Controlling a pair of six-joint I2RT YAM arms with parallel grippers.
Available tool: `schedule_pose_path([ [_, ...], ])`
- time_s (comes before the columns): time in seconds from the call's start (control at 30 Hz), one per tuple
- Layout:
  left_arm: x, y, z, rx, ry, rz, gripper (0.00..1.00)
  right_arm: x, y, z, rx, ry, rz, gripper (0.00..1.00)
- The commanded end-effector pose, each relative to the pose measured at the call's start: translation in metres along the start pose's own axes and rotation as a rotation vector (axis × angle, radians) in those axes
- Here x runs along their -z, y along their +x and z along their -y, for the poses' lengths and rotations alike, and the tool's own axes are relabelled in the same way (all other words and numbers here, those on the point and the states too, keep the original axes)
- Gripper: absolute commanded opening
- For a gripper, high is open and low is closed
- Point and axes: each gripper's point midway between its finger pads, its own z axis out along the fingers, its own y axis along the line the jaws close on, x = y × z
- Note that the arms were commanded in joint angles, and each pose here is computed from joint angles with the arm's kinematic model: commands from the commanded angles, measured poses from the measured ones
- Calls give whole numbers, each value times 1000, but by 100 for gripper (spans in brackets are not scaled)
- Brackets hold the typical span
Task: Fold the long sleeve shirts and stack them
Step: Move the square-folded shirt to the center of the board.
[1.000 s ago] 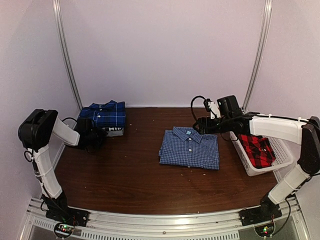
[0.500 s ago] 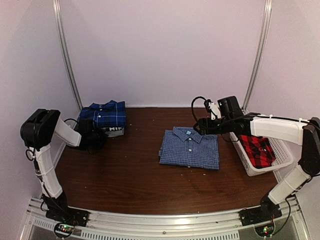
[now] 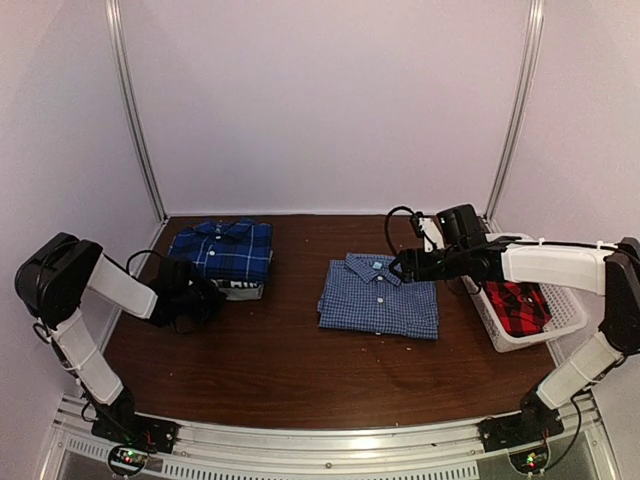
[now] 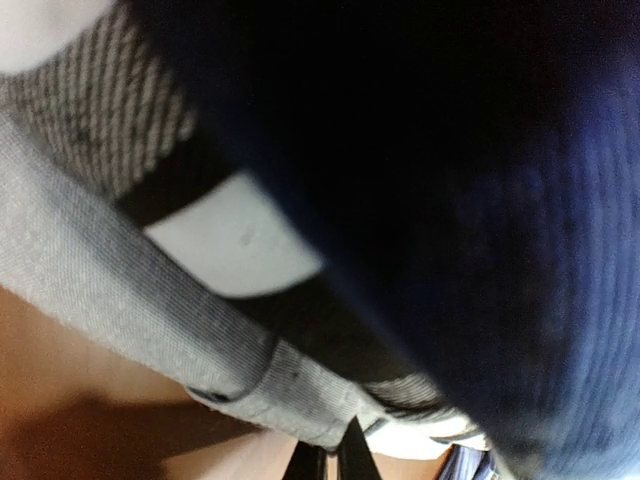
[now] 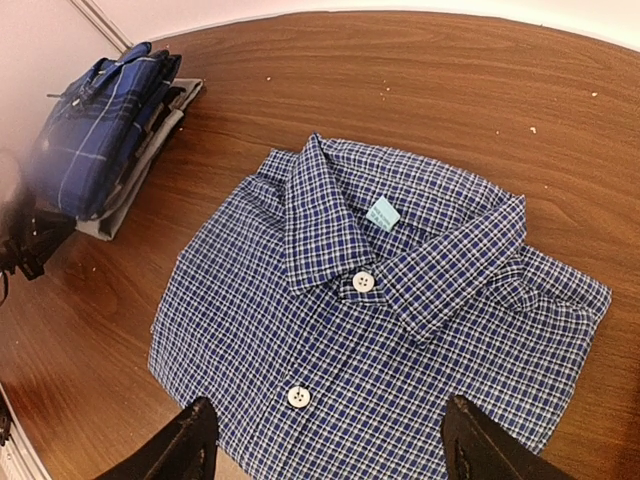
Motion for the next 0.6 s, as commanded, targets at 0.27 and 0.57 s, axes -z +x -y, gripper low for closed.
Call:
schedule_pose_path([
  [0.27, 59, 94, -36, 8, -62, -100, 0, 0, 11, -15, -9, -68, 11, 78],
  [0.57, 58, 121, -27, -12, -44, -141, 0, -8, 18, -20, -4, -71, -10, 78],
])
